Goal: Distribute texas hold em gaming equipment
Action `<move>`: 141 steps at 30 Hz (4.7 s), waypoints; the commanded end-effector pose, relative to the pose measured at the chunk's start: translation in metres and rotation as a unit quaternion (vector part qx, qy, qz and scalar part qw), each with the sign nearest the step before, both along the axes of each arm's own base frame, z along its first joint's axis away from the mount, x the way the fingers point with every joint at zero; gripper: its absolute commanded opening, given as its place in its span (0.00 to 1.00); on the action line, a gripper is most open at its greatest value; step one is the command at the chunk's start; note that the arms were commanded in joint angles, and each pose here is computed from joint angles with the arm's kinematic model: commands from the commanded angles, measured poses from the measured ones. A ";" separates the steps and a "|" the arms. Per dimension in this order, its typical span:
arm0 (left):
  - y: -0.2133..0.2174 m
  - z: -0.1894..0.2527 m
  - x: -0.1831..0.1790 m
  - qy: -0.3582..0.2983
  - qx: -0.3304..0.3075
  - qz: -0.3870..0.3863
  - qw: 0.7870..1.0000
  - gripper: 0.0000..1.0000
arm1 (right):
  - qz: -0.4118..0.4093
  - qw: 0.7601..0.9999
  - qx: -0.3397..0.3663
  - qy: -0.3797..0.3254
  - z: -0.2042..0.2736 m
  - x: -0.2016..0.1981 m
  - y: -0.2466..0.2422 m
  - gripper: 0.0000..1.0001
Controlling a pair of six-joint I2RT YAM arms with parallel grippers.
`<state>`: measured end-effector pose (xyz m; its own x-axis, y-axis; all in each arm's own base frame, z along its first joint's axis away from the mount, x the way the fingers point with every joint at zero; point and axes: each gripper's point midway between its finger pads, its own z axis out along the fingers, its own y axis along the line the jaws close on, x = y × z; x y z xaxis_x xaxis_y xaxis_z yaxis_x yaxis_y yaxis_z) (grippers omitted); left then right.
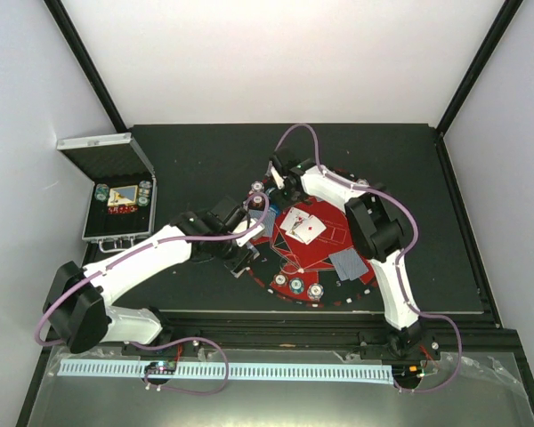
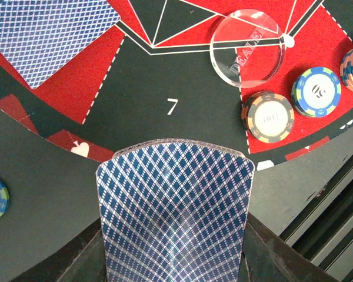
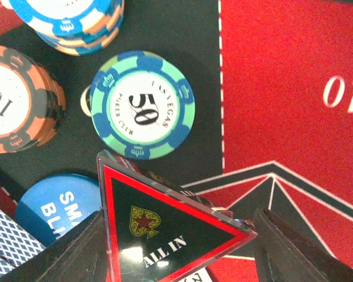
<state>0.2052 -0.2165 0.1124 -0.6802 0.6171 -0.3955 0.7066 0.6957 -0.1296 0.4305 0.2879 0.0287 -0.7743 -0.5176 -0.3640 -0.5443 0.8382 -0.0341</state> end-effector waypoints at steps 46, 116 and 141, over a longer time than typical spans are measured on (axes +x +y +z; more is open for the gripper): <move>-0.006 0.003 0.002 0.010 -0.021 -0.004 1.000 0.50 | 0.138 0.990 0.017 0.016 0.029 -0.008 0.020 0.79; -0.052 0.002 -0.062 0.026 -0.033 -0.136 0.990 0.50 | 0.149 0.910 0.334 0.197 0.057 -0.252 0.028 0.60; -0.052 0.000 -0.061 0.025 -0.029 -0.135 0.990 0.50 | 0.177 0.890 0.371 0.198 0.082 -0.260 0.026 0.22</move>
